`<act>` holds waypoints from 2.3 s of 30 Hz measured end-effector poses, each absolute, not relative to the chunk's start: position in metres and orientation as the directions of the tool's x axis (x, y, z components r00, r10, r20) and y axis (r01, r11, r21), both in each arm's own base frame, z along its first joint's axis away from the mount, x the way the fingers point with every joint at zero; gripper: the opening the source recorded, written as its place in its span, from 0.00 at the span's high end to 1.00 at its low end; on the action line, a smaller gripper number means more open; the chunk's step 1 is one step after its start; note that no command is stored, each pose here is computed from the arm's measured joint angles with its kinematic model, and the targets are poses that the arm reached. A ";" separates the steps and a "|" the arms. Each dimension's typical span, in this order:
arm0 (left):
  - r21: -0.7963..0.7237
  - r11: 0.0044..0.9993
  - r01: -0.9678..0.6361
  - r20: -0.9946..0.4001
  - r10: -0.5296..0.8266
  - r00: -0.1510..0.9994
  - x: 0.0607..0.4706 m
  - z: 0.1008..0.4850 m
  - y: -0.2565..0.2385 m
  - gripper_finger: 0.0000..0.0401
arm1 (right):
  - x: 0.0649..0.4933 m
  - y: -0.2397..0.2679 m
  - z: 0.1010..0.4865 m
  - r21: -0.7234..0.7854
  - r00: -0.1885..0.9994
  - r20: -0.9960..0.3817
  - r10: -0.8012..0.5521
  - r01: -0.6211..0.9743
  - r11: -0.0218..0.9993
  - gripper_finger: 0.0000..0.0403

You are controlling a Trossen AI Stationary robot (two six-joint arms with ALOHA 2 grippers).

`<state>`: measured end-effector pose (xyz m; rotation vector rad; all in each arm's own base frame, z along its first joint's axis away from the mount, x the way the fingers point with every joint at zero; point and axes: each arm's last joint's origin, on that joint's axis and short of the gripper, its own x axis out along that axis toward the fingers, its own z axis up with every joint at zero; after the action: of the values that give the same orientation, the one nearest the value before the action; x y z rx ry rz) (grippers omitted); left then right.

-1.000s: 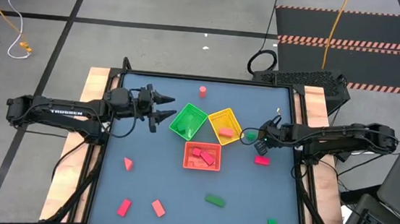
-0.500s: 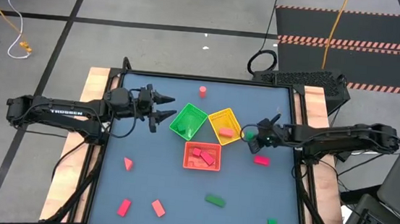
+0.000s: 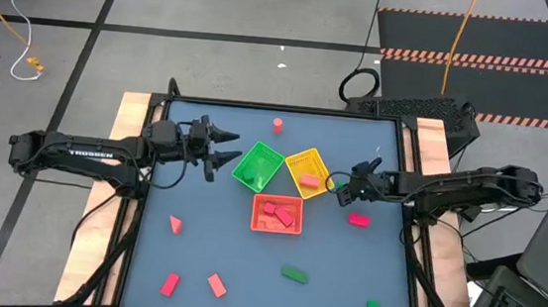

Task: Sort & place blocks by color
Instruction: Put the green block into the green bin

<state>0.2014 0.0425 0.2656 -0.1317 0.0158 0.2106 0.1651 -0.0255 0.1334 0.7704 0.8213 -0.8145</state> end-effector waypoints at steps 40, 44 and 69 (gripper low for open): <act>-0.127 0.970 -0.210 -0.031 0.207 0.978 0.201 0.265 0.042 0.37 | 0.172 -0.031 0.114 0.070 0.307 -0.842 -0.444 0.878 0.474 0.47; -0.127 0.969 -0.210 -0.031 0.207 0.978 0.201 0.265 0.042 0.37 | 0.169 -0.031 0.113 0.032 0.272 -0.848 -0.454 0.883 0.469 0.59; -0.121 0.970 -0.210 -0.034 0.208 0.978 0.201 0.265 0.043 0.37 | 0.171 -0.028 0.182 0.137 0.558 -0.657 -0.507 0.750 0.648 0.69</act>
<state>0.2014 0.0426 0.2651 -0.1242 0.0210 0.2112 0.1711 -0.0281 0.1821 0.4320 0.6198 -0.7684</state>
